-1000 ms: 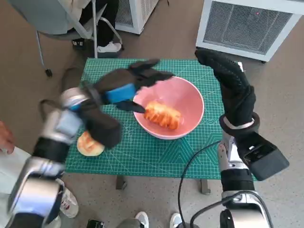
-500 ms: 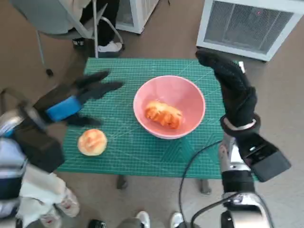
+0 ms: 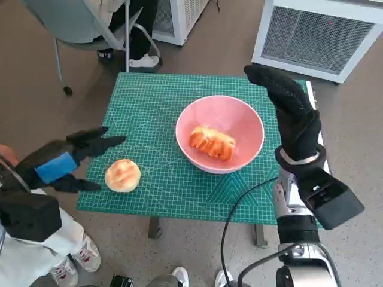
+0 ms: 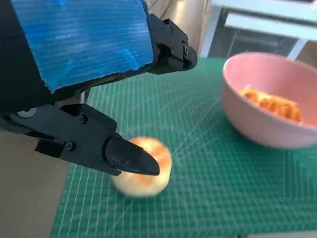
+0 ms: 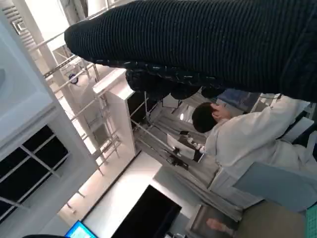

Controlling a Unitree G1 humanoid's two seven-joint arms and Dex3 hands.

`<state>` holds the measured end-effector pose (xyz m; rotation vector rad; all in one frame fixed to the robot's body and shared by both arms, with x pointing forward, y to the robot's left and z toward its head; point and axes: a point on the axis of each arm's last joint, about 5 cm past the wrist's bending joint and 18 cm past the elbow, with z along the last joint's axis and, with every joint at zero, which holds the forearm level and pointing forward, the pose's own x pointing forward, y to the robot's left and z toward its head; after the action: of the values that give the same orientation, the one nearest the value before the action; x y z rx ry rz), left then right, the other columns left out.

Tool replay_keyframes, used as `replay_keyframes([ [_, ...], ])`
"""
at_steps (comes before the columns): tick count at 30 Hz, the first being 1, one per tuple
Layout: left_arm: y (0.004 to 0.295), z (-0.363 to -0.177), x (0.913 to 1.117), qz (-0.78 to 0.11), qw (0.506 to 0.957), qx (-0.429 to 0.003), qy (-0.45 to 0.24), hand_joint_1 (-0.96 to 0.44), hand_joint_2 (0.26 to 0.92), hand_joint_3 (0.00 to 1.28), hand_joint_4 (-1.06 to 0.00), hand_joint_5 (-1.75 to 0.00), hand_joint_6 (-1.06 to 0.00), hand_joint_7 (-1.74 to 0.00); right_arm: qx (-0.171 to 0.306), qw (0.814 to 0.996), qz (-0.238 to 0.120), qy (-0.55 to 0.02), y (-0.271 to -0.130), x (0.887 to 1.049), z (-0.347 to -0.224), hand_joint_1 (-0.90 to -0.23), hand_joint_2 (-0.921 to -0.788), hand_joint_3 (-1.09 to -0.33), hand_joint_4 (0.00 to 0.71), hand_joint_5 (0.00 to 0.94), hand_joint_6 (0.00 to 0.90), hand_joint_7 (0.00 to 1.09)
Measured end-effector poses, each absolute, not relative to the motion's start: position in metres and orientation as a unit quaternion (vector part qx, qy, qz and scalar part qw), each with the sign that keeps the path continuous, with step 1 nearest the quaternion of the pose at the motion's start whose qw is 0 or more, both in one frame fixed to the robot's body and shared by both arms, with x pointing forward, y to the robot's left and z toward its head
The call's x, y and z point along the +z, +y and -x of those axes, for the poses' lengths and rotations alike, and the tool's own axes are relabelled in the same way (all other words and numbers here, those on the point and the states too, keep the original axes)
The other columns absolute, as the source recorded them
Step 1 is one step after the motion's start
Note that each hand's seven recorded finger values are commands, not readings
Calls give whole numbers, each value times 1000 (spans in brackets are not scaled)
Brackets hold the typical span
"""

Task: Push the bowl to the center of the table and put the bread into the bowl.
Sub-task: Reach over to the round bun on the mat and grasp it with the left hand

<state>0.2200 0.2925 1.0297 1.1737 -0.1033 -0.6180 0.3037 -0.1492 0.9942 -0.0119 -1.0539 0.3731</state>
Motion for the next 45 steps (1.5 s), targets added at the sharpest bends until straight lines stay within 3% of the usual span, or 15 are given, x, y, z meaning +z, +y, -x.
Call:
replay_keyframes([
  [7,290,-222,1019,-550,784,-285,-39,-172,829,0,-194,-1,-348,-17,181,849,6,-497,-149,994,-304,-585,-921,-788,289,82,-1,733],
  [15,285,-227,993,-546,781,-304,-7,-184,830,1,-191,0,-346,-10,181,848,9,-497,-150,995,-304,-585,-921,-785,289,84,-1,734],
  [30,275,-248,966,-553,771,-315,32,-172,843,6,-225,-13,-351,-7,182,847,15,-498,-154,996,-304,-578,-921,-780,287,88,-1,712],
  [36,272,-253,954,-554,769,-315,51,-126,885,21,-298,-34,-387,-23,182,848,15,-498,-154,996,-304,-572,-921,-779,285,88,-1,709],
  [40,272,-256,948,-559,767,-309,60,-103,913,65,-478,-91,-525,-91,182,848,15,-498,-154,996,-304,-571,-921,-780,284,89,-1,708],
  [42,271,-257,947,-566,764,-303,59,-90,917,103,-586,-151,-575,-233,182,848,14,-498,-154,996,-304,-571,-921,-780,284,89,-1,708],
  [43,271,-258,947,-569,764,-299,58,-58,918,148,-564,-563,-522,-651,182,848,14,-498,-154,996,-304,-571,-921,-780,284,89,-1,708],
  [45,271,-259,947,-574,763,-292,53,-30,920,177,-547,-943,-498,-978,182,848,14,-497,-154,996,-304,-571,-921,-781,283,89,-1,708],
])
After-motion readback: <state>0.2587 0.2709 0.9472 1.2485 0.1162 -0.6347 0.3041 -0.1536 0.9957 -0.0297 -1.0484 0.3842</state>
